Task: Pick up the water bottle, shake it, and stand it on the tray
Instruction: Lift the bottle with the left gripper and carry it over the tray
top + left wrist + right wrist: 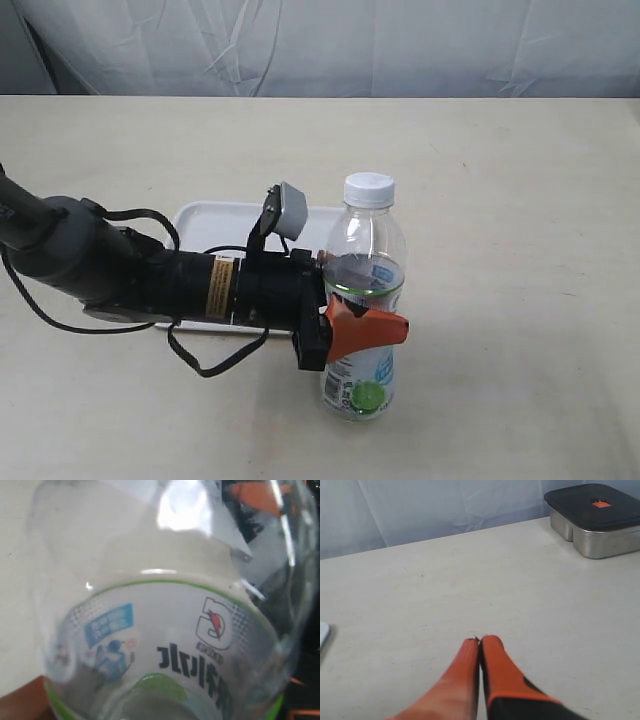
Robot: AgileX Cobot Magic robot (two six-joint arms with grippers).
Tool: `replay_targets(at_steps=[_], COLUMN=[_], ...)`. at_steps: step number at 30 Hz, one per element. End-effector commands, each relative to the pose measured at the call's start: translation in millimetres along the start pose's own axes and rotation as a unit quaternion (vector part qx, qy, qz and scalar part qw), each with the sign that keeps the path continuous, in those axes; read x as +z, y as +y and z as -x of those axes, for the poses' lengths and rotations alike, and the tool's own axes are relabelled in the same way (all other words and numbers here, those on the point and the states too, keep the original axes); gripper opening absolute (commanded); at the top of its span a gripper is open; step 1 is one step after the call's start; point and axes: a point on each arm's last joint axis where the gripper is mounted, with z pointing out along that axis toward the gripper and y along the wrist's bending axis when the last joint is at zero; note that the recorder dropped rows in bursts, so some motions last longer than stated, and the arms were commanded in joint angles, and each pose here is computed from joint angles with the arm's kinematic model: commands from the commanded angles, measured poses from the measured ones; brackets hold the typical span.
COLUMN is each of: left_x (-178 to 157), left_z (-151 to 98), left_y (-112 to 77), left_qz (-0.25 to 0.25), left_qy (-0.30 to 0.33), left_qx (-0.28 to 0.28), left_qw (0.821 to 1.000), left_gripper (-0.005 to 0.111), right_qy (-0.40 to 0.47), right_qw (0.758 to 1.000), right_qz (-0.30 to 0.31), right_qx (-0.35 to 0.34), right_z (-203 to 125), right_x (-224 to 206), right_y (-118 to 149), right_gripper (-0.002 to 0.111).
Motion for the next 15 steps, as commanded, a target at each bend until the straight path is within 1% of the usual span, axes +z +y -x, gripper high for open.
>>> replay_targets(at_steps=[1,2,3,4,6,7,8,9,10,11,12,13,15], left_x=[-5.3,-9.4,-12.4,-14.4,-23.8,-36.3,-45.1,-60.9,-68.5,-73.1,-74.4,-72.1,-63.2], left_z=[46.6,72.9,91.3,105.7,143.6,178.5,198.3,223.0,228.5,225.9,215.9,194.6,136.2], left_y=[-11.9,-21.1,-29.2,-32.0,-42.4,-52.7,-59.3,-75.0,-80.0,-79.0,-72.8,-61.4,-38.5], left_qz=[0.021,0.019,0.014,0.033,0.097,0.163,0.204,0.248,0.273,0.297,0.316,0.328,0.327], left_qy=[-0.091,-0.125,-0.145,-0.143,-0.134,-0.133,-0.134,-0.144,-0.139,-0.127,-0.107,-0.080,-0.017], left_qx=[0.023,0.054,0.079,0.101,0.168,0.214,0.237,0.260,0.261,0.243,0.214,0.168,0.091], left_qw=[0.995,0.991,0.986,0.984,0.972,0.954,0.941,0.922,0.916,0.915,0.918,0.926,0.941], left_gripper=[0.000,0.000,0.000,0.000,0.000,0.000,0.000,0.000,0.000,0.000,0.000,0.000,0.000], right_qy=[-0.005,-0.005,-0.005,-0.005,-0.005,-0.005,-0.005,-0.005,-0.005,-0.005,-0.005,-0.005,-0.005], right_qw=[1.000,1.000,1.000,1.000,1.000,1.000,1.000,1.000,1.000,1.000,1.000,1.000,1.000], right_qz=[-0.002,-0.002,-0.002,-0.002,-0.002,-0.002,-0.002,-0.002,-0.002,-0.002,-0.002,-0.002,-0.002], right_qx=[-0.002,-0.002,-0.002,-0.002,-0.002,-0.002,-0.002,-0.002,-0.002,-0.002,-0.002,-0.002,-0.002], right_z=[0.3,0.3,0.3,0.3,0.3,0.3,0.3,0.3,0.3,0.3,0.3,0.3,0.3], right_x=[-0.2,-0.2,-0.2,-0.2,-0.2,-0.2,-0.2,-0.2,-0.2,-0.2,-0.2,-0.2,-0.2], right_y=[-0.3,-0.3,-0.3,-0.3,-0.3,-0.3,-0.3,-0.3,-0.3,-0.3,-0.3,-0.3,-0.3], right_gripper=[0.004,0.004,0.004,0.004,0.004,0.004,0.004,0.004,0.004,0.004,0.004,0.004,0.004])
